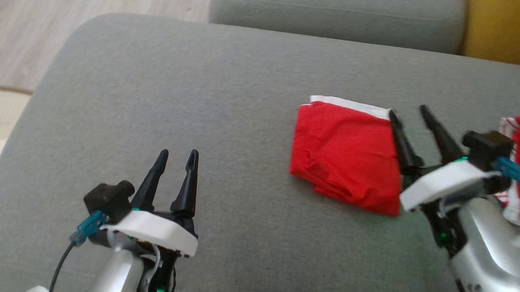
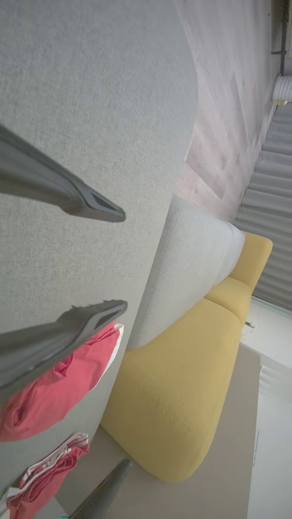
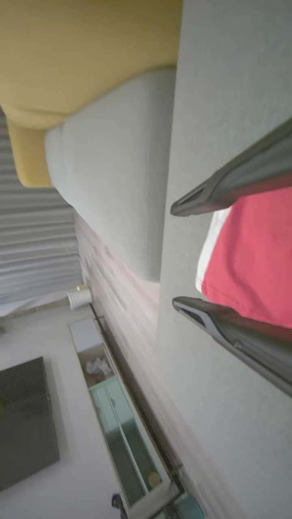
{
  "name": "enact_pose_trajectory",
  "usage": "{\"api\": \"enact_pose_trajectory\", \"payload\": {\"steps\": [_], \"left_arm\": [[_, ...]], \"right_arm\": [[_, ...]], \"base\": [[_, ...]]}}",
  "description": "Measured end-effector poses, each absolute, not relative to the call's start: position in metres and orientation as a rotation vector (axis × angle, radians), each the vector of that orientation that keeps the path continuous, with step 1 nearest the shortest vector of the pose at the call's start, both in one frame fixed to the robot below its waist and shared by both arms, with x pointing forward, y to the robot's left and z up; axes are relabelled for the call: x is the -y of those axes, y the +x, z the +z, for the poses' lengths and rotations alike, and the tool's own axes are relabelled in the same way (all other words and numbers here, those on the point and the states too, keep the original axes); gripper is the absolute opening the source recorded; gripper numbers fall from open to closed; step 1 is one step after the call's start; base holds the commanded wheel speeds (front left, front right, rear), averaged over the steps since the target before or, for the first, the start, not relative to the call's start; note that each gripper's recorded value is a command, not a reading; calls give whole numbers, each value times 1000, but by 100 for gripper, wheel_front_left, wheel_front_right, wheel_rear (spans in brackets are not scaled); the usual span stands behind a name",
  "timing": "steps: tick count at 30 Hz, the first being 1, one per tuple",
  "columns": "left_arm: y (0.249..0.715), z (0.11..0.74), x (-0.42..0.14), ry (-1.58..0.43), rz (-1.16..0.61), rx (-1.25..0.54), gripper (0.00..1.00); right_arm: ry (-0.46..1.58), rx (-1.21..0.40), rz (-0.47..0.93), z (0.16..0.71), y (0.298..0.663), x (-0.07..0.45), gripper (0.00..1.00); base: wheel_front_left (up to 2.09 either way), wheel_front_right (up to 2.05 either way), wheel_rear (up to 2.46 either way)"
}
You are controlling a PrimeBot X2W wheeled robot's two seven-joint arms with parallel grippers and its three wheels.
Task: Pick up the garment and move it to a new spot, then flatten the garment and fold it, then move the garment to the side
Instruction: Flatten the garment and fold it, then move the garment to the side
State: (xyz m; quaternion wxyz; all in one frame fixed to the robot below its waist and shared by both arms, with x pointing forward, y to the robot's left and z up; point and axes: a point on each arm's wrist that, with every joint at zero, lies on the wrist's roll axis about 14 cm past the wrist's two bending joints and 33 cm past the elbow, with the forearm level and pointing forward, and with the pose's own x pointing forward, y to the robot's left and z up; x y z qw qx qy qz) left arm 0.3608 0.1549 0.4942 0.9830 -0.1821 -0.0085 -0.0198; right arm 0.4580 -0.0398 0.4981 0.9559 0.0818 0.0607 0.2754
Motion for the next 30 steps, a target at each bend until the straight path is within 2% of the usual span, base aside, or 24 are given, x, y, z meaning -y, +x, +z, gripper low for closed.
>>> {"api": "enact_pose_trajectory", "payload": {"steps": [7, 15, 19, 30], "left_arm": [[371, 507, -138, -374, -94, 48, 100], [378, 511, -121, -386, -141, 51, 100], [379, 510, -117, -389, -152, 46, 100], [377, 500, -124, -393, -122, 21, 100]], "right_arm": [[66, 23, 394, 515, 446, 106, 100], [79, 5, 247, 495, 409, 144, 100], [76, -4, 233, 490, 401, 146, 100], [90, -23, 249, 484, 410, 137, 100]], "base": [[0, 0, 0], [0, 0, 0], [0, 0, 0], [0, 0, 0]]}}
